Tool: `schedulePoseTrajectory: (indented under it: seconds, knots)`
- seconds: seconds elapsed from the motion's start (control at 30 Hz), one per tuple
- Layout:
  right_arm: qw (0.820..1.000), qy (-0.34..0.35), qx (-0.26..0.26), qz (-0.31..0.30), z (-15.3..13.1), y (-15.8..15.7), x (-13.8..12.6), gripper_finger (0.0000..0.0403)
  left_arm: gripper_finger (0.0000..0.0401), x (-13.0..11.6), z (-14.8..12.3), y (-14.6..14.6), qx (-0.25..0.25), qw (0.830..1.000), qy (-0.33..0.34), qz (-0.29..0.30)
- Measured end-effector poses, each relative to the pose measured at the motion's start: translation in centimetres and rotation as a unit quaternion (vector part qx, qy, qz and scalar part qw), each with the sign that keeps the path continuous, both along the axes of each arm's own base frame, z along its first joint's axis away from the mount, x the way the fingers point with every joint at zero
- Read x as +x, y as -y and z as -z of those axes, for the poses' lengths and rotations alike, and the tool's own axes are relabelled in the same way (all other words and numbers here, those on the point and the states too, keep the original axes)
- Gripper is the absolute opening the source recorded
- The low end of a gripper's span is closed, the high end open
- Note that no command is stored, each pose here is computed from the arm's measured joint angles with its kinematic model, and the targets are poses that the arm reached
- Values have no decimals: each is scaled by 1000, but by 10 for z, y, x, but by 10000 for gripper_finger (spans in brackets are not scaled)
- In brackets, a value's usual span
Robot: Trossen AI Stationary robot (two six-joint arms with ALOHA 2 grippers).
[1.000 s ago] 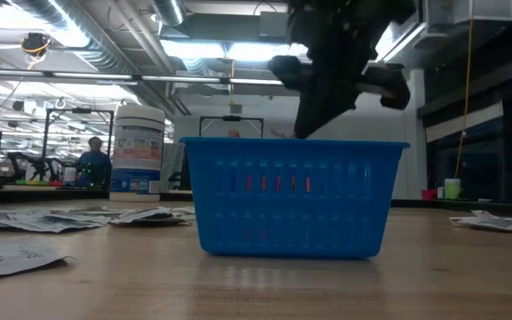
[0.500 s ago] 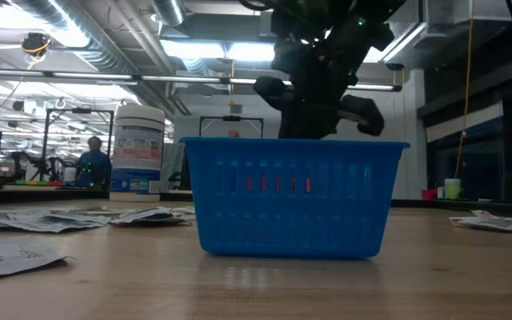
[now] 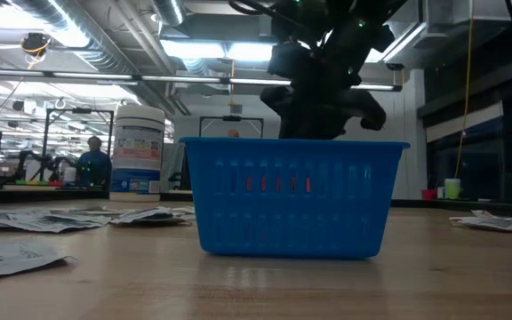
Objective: Pick & Place First Aid Supplies
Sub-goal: Put the orange ointment pack into the bottom orange bin
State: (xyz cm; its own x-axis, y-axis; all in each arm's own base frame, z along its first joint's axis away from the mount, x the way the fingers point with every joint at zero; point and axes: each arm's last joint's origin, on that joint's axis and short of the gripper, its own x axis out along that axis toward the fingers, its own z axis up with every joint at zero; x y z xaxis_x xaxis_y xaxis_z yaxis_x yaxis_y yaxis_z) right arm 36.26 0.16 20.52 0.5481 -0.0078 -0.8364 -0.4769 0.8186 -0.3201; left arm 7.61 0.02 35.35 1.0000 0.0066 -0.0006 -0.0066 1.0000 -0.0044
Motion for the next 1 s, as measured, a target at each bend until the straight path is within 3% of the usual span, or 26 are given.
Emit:
schedulePoseTrajectory:
  seconds: [0.37, 0.57, 0.67, 0.83, 1.0]
  knots:
    - [987, -10, 86, 133, -15, -25, -14, 119, 11, 0, 0, 0, 0, 1000, 0, 0]
    - [965, -24, 149, 215, -29, -40, -29, 119, 12, 0, 0, 0, 0, 1000, 0, 0]
    - [942, -49, 194, 270, -31, -50, -37, 119, 10, 0, 0, 0, 0, 1000, 0, 0]
    - [877, -126, 285, 366, -33, -70, -53, 120, 13, 0, 0, 0, 0, 1000, 0, 0]
    - [822, -197, 305, 438, -35, -87, -72, 120, 9, 0, 0, 0, 0, 1000, 0, 0]
